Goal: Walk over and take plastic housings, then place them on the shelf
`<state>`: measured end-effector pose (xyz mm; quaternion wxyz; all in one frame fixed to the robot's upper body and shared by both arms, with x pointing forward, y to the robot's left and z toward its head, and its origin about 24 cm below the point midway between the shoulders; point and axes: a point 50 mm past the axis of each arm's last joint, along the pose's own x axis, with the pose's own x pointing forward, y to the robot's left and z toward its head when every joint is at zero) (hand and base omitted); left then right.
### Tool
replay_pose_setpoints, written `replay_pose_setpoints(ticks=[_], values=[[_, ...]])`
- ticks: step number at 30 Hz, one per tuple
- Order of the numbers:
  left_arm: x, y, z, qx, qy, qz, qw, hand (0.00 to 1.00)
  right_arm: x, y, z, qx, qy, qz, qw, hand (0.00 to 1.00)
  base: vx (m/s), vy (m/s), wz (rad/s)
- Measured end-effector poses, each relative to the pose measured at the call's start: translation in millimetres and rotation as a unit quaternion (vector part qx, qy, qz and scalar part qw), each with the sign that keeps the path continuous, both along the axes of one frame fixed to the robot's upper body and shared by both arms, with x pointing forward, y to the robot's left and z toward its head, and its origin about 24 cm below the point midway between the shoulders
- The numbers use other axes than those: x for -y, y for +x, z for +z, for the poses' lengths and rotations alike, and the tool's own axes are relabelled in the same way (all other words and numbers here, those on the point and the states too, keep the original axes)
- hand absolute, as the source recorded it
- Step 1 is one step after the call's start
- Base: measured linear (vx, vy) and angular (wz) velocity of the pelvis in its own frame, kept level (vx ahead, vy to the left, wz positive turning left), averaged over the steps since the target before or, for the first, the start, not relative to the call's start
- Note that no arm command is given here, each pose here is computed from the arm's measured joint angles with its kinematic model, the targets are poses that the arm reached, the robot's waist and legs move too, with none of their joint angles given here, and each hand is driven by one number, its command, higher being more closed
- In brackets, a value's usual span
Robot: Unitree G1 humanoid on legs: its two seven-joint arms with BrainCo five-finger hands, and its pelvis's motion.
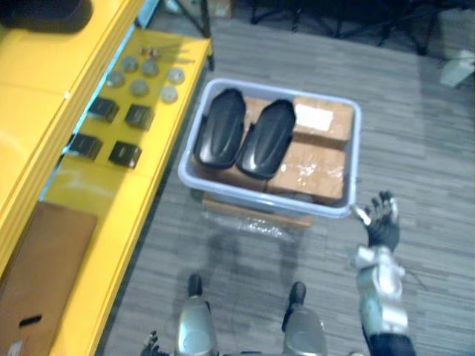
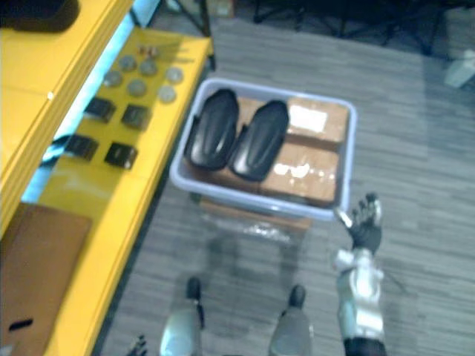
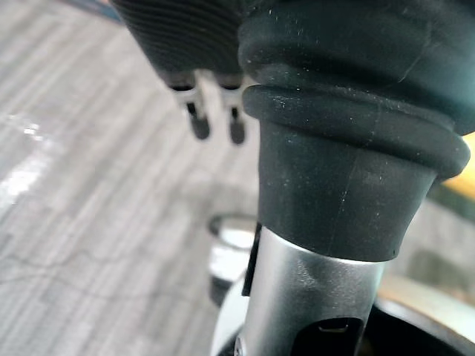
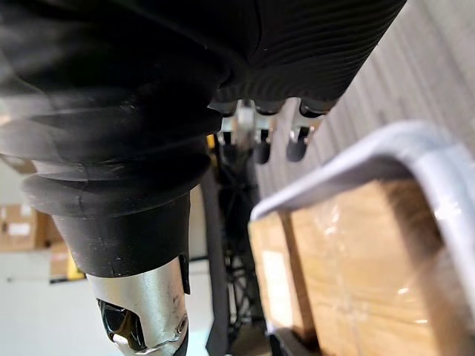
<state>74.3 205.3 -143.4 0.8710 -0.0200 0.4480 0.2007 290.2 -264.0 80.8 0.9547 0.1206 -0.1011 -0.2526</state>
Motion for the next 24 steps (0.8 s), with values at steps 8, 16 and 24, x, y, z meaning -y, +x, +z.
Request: replay_pose_setpoints(ticks=[8,16,24], values=[[21.1,23.0,-1.1,0.021,-0.052,-0.028,0.998,0.00,58.1,58.7,107.8,0.020,-0.032,-0.091,0.995,0.00,-0.09,0.050,0.28],[33.5,34.1,-1.5,0.035,-0.079,-0.056,0.995,0.00,76.2,66.5,122.1,-0.043,-0.051,-0.117,0.991,0.00,-0.05,-0.001,0.18],[40.4,33.6,-2.5,0.035,-0.098,-0.065,0.992,0.00,78.4,73.0,141.9,-0.054,-0.059,-0.113,0.990,0.00,-0.05,-0.014,0.09]])
